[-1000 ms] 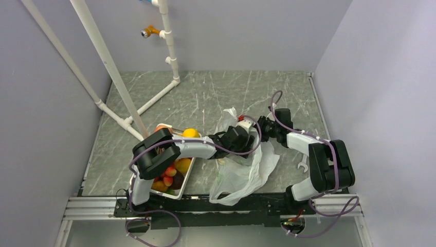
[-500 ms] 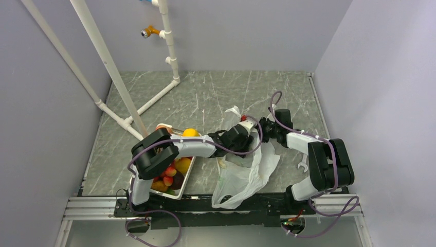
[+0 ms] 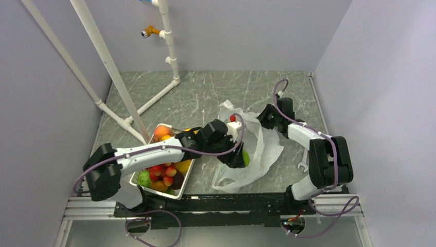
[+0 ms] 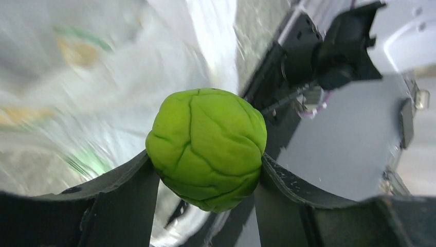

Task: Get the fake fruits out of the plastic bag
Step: Take out the fake fruit from the plastic bag, then place the fake fruit in the bin.

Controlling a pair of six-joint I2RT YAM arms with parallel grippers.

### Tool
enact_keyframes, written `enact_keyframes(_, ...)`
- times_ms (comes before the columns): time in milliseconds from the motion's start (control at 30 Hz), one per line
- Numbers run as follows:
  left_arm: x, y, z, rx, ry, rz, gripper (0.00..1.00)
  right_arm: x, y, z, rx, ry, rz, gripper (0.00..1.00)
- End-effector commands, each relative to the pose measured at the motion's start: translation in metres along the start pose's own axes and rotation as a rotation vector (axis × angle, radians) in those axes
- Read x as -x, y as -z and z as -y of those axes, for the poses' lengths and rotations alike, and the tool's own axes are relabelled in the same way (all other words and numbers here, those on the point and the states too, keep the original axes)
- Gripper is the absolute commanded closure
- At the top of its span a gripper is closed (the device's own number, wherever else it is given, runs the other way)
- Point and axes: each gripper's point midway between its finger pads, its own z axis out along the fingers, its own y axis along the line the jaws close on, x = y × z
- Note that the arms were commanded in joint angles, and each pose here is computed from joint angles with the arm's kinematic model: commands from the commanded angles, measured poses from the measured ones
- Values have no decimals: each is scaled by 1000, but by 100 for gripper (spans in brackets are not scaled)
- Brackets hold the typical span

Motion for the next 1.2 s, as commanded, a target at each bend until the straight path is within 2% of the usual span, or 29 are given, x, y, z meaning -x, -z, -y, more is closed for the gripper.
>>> enact_keyframes(0, -26, 39, 24, -99, 42, -75, 73, 50, 1, 0, -90, 65, 132, 100)
enact_keyframes(133, -30, 84, 20, -21, 17, -50, 72, 72, 11, -5, -133, 122, 167, 99)
enact_keyframes(300, -34, 151, -4, 200, 9, -9, 72, 68, 27, -22, -100, 163, 188, 73)
enact_keyframes(433, -42, 197, -24, 348, 44, 46, 72, 63, 42, -33, -115, 222, 207, 58)
enact_keyframes(533, -55, 229, -40, 459, 111, 79, 72, 61, 52, -38, -112, 247, 217, 53)
enact_keyframes(667, -81, 257, -60, 573, 186, 77, 73, 58, 59, -44, -89, 263, 219, 52)
enact_keyframes(833, -89, 237, -58, 530, 189, 30, 78, 50, 62, -54, -57, 279, 209, 51)
enact_keyframes(1033, -76, 194, -50, 457, 96, -57, 81, 45, 77, -71, -51, 351, 229, 35)
enact_keyframes(1167, -84, 167, -64, 498, 6, -216, 83, 38, 92, -90, -13, 395, 247, 26)
